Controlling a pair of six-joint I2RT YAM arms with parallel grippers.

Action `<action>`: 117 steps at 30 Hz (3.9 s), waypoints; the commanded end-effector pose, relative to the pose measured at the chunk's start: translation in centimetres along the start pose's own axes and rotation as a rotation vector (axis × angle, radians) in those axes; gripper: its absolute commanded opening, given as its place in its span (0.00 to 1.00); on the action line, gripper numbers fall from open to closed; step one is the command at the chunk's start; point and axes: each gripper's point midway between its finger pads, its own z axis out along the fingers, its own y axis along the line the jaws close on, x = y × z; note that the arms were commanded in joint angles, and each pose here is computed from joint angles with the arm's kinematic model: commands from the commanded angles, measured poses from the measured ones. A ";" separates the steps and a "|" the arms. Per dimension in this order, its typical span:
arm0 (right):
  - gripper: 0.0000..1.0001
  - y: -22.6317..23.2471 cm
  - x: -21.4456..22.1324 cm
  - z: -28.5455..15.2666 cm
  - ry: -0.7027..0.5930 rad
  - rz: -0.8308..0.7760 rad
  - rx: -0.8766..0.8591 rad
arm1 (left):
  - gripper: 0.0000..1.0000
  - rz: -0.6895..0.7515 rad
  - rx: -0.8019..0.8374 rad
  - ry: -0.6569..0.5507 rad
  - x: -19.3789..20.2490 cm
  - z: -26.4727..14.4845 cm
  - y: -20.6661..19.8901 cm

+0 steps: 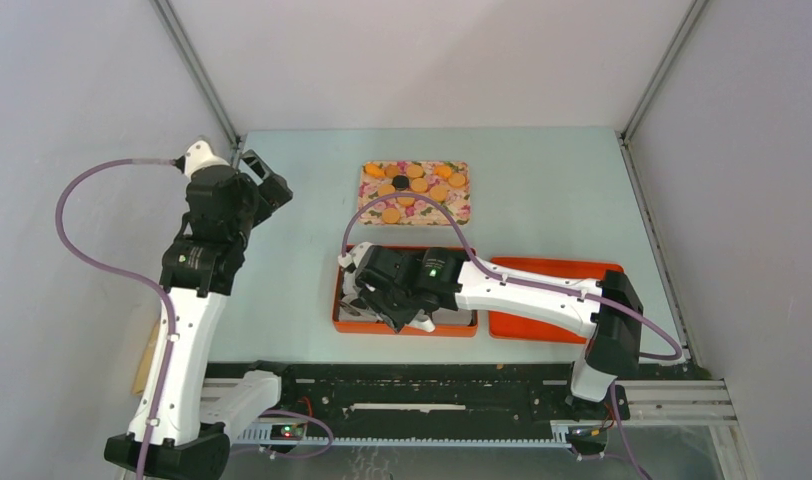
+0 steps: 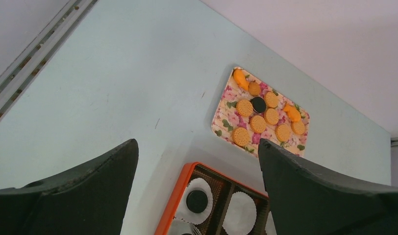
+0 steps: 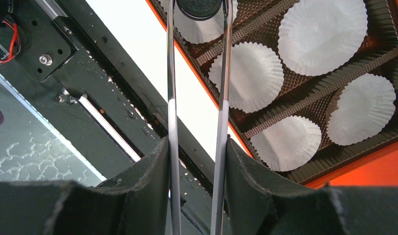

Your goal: Pack the cookies

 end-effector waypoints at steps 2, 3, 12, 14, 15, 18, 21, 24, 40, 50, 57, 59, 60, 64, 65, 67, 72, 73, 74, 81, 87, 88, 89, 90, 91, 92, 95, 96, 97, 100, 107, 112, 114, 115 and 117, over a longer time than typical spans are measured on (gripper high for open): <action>0.05 0.5 -2.3 -0.8 -0.072 -0.009 -0.005 | 0.96 0.007 0.016 -0.010 0.0 0.0 0.0; 0.13 0.5 -2.2 -0.7 -0.071 -0.009 -0.001 | 0.96 0.009 0.016 -0.011 0.0 0.0 0.0; 0.55 0.0 -2.8 -0.5 -0.099 -0.002 0.028 | 0.97 0.018 0.048 -0.007 0.0 -0.2 -0.5; 0.55 -0.1 -2.9 -0.6 -0.105 -0.002 0.027 | 0.97 0.020 0.056 -0.009 0.0 -0.2 -0.6; 0.55 -0.1 -3.1 -0.6 -0.108 0.000 0.029 | 0.97 0.020 0.059 -0.011 -0.1 -0.3 -0.7; 0.54 -0.8 -3.7 -1.3 -0.133 0.009 0.064 | 0.97 0.020 0.064 -0.016 -0.2 -0.4 -0.7; 0.53 -3.0 -5.1 -3.0 -0.193 0.033 0.141 | 0.97 0.015 0.090 -0.014 -0.2 -0.5 -1.3; 0.53 -6.3 -6.3 -4.5 -0.235 0.099 0.198 | 0.97 -0.001 0.115 -0.004 0.1 -0.2 -1.8; 0.50 -23.3 -6.3 0.3 -0.184 0.382 0.427 | 0.96 0.004 0.106 0.062 1.8 2.3 -2.3; 0.50 -28.0 -3.1 2.8 -0.118 0.475 0.482 | 0.96 0.006 0.107 0.068 1.9 2.6 -2.4; 0.50 -29.5 -2.4 4.3 -0.107 0.515 0.461 | 0.96 0.003 0.106 0.070 2.1 2.7 -2.3; 0.50 -29.8 -2.4 5.1 -0.098 0.522 0.449 | 0.96 0.004 0.103 0.071 2.1 2.8 -2.3; 0.50 -29.9 -2.4 5.4 -0.096 0.524 0.447 | 0.96 0.003 0.102 0.070 2.1 2.8 -2.2; 0.50 -30.5 -3.2 6.2 -0.096 0.526 0.428 | 0.96 0.005 0.099 0.070 2.2 2.8 -2.1; 0.50 -30.6 -3.2 6.4 -0.092 0.529 0.423 | 0.96 0.005 0.098 0.070 2.2 2.8 -2.1; 0.50 -30.5 -3.2 6.9 -0.083 0.530 0.416 | 0.96 0.005 0.099 0.070 2.2 2.7 -2.1; 0.21 -30.6 -3.0 6.8 -0.077 0.545 0.407 | 0.96 0.006 0.097 0.074 2.4 2.8 -2.0; 0.13 -30.6 -3.2 6.4 -0.087 0.551 0.402 | 0.96 0.006 0.098 0.075 2.4 2.8 -2.1; 0.10 -30.5 -3.2 6.2 -0.091 0.556 0.399 | 0.96 0.005 0.100 0.076 2.4 2.8 -2.1; 0.02 -28.9 -4.9 0.4 -0.209 0.549 0.394 | 0.96 -0.005 0.118 0.074 2.2 2.5 -2.5; 0.01 -25.6 -5.4 -3.5 -0.258 0.499 0.368 | 0.96 -0.017 0.132 0.077 2.2 2.1 -2.7; 0.00 -24.8 -5.3 -4.0 -0.259 0.488 0.360 | 0.96 -0.018 0.135 0.074 2.1 2.1 -2.8; 0.00 -24.1 -5.3 -4.4 -0.260 0.472 0.355 | 0.96 -0.018 0.136 0.073 2.0 2.0 -2.8; 0.00 -23.2 -5.1 -4.8 -0.259 0.455 0.348 | 0.96 -0.019 0.137 0.069 1.8 1.8 -2.8; 0.00 -22.2 -5.0 -5.2 -0.260 0.436 0.337 | 0.96 -0.018 0.139 0.065 1.6 1.7 -2.9; 0.00 -21.1 -5.0 -5.8 -0.267 0.418 0.323 | 0.96 -0.017 0.136 0.062 1.5 1.5 -2.8; 0.00 -17.2 -4.3 -6.5 -0.252 0.365 0.257 | 0.96 -0.014 0.131 0.049 0.9 1.1 -2.7; 0.00 -15.8 -3.9 -6.6 -0.242 0.347 0.232 | 0.96 -0.015 0.131 0.047 0.8 1.0 -2.8; 0.00 -14.5 -3.5 -6.6 -0.235 0.330 0.215 | 0.96 -0.015 0.131 0.046 0.8 0.9 -2.7; 0.00 -11.3 -1.9 -6.4 -0.202 0.278 0.189 | 0.96 -0.017 0.133 0.050 0.9 0.7 -2.7; 0.00 -8.0 1.8 -4.5 -0.090 0.266 0.160 | 0.96 -0.027 0.145 0.050 1.1 0.2 -2.6; 0.00 -8.1 2.4 -3.0 -0.068 0.265 0.191 | 0.96 -0.028 0.153 0.046 1.0 -0.1 -2.6; 0.00 -8.5 2.1 -2.7 -0.079 0.259 0.206 | 0.96 -0.028 0.155 0.044 1.0 -0.1 -2.6; 0.00 -8.6 1.9 -2.6 -0.083 0.256 0.205 | 0.96 -0.027 0.154 0.043 1.0 -0.2 -2.6; 0.01 -8.8 1.7 -2.2 -0.084 0.257 0.201 | 0.96 -0.024 0.154 0.043 1.0 -0.1 -2.6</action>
